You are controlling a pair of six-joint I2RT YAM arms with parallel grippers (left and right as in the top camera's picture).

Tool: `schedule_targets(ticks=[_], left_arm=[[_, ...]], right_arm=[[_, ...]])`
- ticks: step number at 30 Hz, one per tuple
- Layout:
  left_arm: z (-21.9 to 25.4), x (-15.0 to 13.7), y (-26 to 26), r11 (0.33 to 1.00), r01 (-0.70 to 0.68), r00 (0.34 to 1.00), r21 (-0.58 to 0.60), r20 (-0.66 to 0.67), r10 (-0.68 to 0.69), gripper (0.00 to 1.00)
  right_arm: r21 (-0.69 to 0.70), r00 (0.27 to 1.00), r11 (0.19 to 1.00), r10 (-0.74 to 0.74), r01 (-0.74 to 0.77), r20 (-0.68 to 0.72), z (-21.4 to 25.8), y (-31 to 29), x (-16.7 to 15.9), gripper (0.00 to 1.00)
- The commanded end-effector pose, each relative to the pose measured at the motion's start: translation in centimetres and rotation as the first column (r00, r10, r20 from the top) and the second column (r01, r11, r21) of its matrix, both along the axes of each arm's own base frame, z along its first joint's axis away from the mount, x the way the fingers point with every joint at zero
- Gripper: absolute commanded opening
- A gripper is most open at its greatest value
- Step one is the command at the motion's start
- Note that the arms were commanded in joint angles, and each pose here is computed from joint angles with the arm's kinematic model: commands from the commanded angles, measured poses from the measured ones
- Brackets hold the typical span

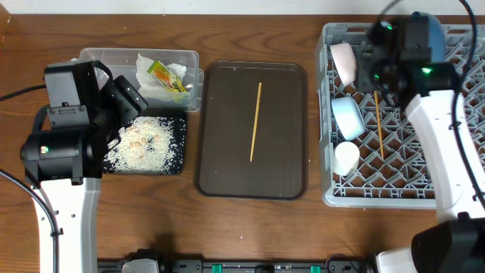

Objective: Sort waste into correct bins and load items into the dishwasher rack
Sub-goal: 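Reach the right gripper to the second chopstick and grasp it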

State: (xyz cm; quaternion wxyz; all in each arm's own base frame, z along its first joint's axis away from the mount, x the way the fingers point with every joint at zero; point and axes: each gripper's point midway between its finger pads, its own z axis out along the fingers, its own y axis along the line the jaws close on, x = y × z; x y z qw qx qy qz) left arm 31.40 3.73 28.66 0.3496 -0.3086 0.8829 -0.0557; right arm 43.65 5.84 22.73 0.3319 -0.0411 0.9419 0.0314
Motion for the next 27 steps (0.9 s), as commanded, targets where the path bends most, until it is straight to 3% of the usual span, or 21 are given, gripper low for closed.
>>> schedule_targets(ticks=[1, 5, 9, 18, 27], left_arm=[[0.6, 0.1, 0.4, 1.0, -0.014, 1.0, 0.009, 0.012, 0.014, 0.88], [0.6, 0.1, 0.4, 1.0, -0.014, 1.0, 0.009, 0.012, 0.014, 0.88], [0.6, 0.1, 0.4, 1.0, -0.014, 1.0, 0.009, 0.012, 0.014, 0.88], [0.6, 0.1, 0.4, 1.0, -0.014, 1.0, 0.009, 0.012, 0.014, 0.88], [0.6, 0.1, 0.4, 1.0, -0.014, 1.0, 0.009, 0.012, 0.014, 0.88]], right_arm=[[0.162, 0.998, 0.985, 0.046, -0.051, 0.034, 1.6, 6.9, -0.5, 0.41], [0.2, 0.997, 0.977, 0.074, -0.074, 0.009, -0.7, 13.3, -0.6, 0.55], [0.18, 0.995, 0.983, -0.001, 0.02, -0.104, -6.7, 17.5, -1.1, 0.61], [0.13, 0.955, 0.987, -0.057, 0.098, -0.291, -18.7, 21.9, -2.2, 0.48], [0.096, 0.939, 0.99, -0.069, 0.107, -0.336, -21.7, 21.9, -2.7, 0.39]])
